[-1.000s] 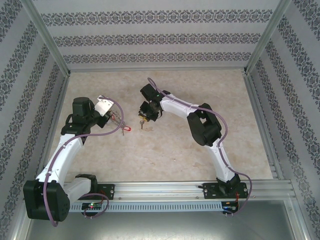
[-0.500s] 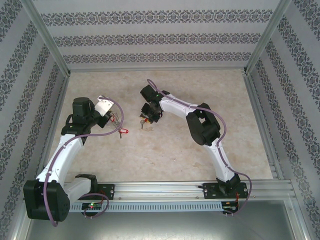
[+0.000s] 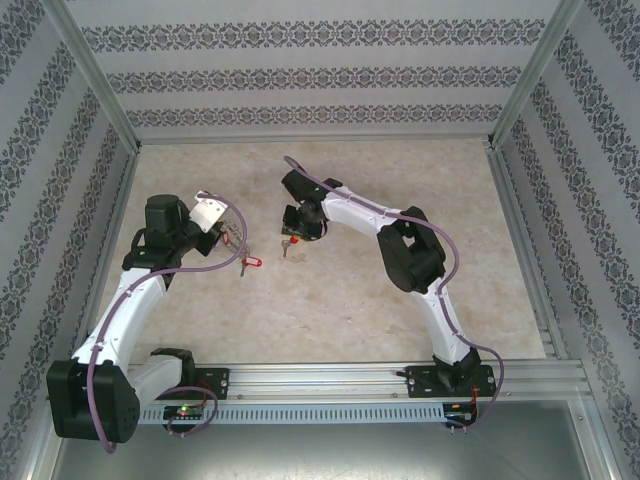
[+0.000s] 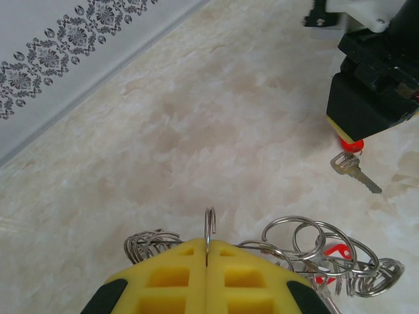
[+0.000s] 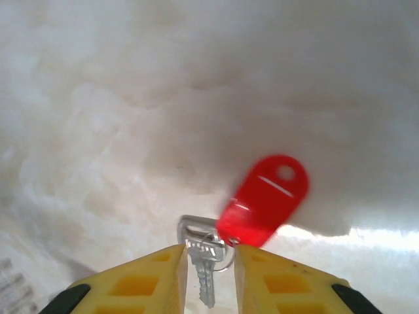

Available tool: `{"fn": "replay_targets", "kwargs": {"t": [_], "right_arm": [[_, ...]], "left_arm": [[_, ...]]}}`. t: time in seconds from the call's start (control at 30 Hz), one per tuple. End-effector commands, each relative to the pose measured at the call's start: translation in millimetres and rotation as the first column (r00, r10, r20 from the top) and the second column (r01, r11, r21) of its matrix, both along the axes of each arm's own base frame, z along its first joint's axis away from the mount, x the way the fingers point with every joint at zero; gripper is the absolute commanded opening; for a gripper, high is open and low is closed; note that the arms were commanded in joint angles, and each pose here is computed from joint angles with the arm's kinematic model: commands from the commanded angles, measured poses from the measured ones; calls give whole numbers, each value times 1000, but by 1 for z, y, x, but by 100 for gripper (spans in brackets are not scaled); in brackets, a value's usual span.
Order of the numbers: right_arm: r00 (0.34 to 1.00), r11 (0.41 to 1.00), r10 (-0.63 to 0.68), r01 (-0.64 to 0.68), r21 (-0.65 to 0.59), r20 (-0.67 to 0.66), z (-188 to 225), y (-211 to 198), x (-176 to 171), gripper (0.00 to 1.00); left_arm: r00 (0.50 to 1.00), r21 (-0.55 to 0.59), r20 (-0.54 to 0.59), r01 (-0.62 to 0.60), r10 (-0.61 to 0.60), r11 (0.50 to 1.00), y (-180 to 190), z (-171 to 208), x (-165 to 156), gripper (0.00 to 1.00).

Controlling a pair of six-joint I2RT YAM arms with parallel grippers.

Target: Put the keys on the keyring

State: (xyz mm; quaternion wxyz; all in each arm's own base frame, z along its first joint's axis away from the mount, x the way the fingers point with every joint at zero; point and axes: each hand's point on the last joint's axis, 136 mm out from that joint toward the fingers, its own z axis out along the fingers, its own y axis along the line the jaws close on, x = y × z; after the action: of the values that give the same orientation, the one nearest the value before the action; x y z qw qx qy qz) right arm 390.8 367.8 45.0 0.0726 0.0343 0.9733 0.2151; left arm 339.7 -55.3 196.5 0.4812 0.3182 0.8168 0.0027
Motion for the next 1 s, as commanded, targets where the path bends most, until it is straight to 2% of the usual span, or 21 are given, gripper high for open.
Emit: {"fn": "replay_targets", "kwargs": {"t": [0.0,0.03,0.1,0.17,0.2,0.33,0.43,0.63,0.7,0.8,0.97], "right_arm": [[846,892,451,-432,-130,285,32,6,3,24],[763,834,549,-524,-171,340,29,7,-1,22],[514,668,719,-698,-259,468,29,13,-16,23],[340,560,793,-735,-383,506,25,6,-20,24],[250,485,827,-769,-416,503,22,3,-26,24],[6,295,883,-786,-544,470,10,-4,-30,29],[-76,266,868,-764,-588,490,8,2,-25,31],[-130,239,865,-744,-624,485,-4,5,-10,31],[-173,200,859,-753,-627,482,-7,7,-15,30],[-202,143,862,-783,-606,465,-10,4,-24,30],[-186,145,873,-783,-604,451,-15,-5,-25,30]], "left_arm": [[998,-29,58,5,-3,1000,0,15,6,0],[998,-32,57,7,-5,999,-1,15,6,0],[999,-37,54,8,-6,999,-1,14,5,0],[998,-42,56,14,-12,999,-3,15,5,0],[998,-43,56,16,-14,999,-3,15,5,0],[998,-49,55,21,-18,999,-4,14,5,0],[998,-55,55,24,-21,998,-5,14,5,0],[998,-60,55,27,-23,998,-6,13,5,0],[998,-62,54,29,-26,998,-7,12,5,0],[998,-63,50,29,-26,998,-7,11,5,0],[999,-66,44,30,-27,997,-7,9,5,0]]}}
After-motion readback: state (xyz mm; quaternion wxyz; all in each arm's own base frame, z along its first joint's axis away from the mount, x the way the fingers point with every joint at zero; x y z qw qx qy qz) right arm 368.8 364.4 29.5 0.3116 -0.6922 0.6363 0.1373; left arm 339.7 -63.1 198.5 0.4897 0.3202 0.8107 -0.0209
